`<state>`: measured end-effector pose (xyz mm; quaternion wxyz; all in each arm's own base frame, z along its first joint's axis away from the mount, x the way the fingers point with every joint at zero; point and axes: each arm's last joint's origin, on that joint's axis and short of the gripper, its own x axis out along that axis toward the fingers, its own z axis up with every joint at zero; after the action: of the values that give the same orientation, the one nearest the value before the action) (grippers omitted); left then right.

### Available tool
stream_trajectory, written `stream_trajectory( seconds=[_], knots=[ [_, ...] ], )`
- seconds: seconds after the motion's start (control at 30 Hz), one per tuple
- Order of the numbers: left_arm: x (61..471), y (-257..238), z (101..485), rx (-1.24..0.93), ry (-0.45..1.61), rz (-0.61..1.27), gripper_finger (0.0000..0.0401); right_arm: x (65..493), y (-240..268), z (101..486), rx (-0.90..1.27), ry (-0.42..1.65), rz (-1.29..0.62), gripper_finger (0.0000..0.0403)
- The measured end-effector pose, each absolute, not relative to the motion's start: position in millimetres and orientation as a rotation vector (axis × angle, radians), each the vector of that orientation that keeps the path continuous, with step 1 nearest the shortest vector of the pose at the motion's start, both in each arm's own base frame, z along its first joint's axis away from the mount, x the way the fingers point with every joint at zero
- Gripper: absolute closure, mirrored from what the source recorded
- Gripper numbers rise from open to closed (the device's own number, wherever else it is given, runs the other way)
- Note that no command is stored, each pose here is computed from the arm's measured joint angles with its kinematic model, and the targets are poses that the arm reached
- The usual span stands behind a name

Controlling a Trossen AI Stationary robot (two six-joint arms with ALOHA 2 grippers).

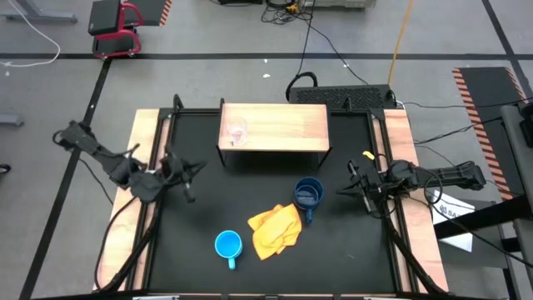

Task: Stack small to large cups/mugs on shelf
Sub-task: Put the light blue mug on the shelf

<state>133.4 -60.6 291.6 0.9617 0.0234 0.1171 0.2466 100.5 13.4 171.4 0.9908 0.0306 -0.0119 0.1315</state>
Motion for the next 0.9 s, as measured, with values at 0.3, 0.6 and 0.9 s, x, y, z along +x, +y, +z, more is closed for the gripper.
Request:
stream_trajectory(
  seconds=[0.3,0.6,0.9],
  knots=[
    [99.2,-76.6,264.2,0.093,0.099,0.558,0.0401,100.5,13.3,170.7,-0.017,-0.027,0.26,0.0403],
    [72.7,-57.4,266.7,0.105,0.041,0.563,0.0401,100.1,13.1,177.6,-0.001,-0.097,0.256,0.0403],
    [58.2,-36.2,270.5,0.128,0.087,0.423,0.0401,100.3,13.1,176.3,0.031,-0.079,0.257,0.0403]
  ],
)
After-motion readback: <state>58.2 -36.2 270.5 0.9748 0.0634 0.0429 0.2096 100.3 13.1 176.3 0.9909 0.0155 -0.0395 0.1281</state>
